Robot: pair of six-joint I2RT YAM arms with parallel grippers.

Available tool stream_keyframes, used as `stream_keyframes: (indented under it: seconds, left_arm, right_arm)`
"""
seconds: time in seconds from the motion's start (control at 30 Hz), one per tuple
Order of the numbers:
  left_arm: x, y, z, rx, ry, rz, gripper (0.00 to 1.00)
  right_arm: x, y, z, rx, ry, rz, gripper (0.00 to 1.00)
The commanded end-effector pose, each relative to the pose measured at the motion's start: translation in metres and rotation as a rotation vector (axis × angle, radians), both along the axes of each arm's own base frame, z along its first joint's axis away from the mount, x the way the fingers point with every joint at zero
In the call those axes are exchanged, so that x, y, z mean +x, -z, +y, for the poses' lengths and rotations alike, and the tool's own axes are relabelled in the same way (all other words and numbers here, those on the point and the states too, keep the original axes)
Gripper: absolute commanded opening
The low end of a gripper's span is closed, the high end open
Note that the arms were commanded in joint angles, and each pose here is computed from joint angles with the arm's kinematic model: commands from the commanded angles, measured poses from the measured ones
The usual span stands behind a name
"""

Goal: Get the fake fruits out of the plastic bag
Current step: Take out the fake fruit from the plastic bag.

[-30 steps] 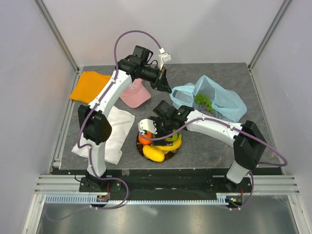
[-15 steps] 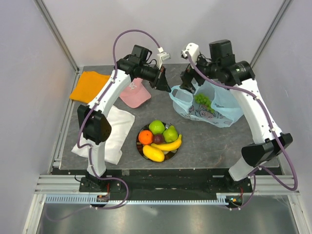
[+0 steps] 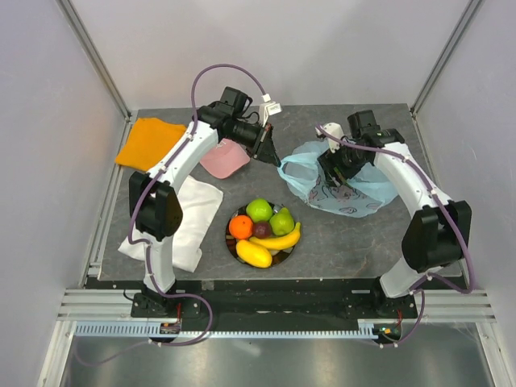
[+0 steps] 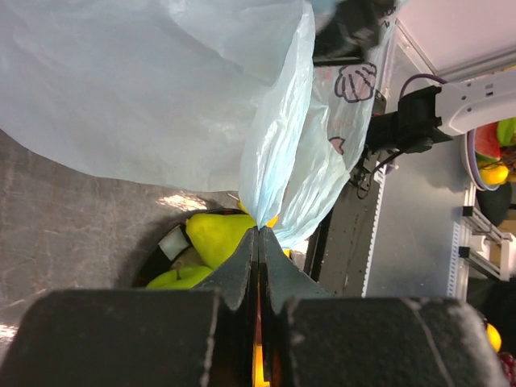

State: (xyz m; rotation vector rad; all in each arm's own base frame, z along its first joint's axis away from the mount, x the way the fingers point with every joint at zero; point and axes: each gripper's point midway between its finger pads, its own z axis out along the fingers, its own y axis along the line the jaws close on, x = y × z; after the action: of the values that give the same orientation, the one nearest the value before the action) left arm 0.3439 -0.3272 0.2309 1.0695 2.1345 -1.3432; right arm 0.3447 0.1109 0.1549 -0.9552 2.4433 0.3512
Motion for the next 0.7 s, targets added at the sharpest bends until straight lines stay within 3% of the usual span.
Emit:
stream_keyframes:
  seconds: [0.0,0.1,0.43,0.53,0.57,0.67]
  left_arm:
    - [-0.018,-0.030,0.002,-0.057,0.027,-0.028,0.02]
    - [-0.018,-0.026,0.002,-0.048,0.027,-0.021,0.01]
    - [-0.009,-0.016,-0.003,-0.042,0.030,-0.001,0.02]
    - [-0.008,-0.013,-0.003,-0.037,0.027,0.001,0.02]
    - [-0.008,-0.013,-0.003,-0.034,0.025,-0.002,0.02]
    - [-0.008,-0.014,-0.002,-0.029,0.021,-0.007,0.01]
  right_arm:
    - [0.055,0.014,-0.028,-0.099,0.196,-0.100,0.80]
    - [0.083,0.038,-0.035,-0.150,0.235,-0.110,0.85]
    - [0.158,0.103,-0.051,-0.271,0.281,-0.198,0.86]
    - [0.171,0.114,-0.052,-0.283,0.284,-0.204,0.70]
    - [0.173,0.109,-0.050,-0.270,0.281,-0.217,0.58]
    - [0.175,0.073,-0.040,-0.198,0.261,-0.284,0.34]
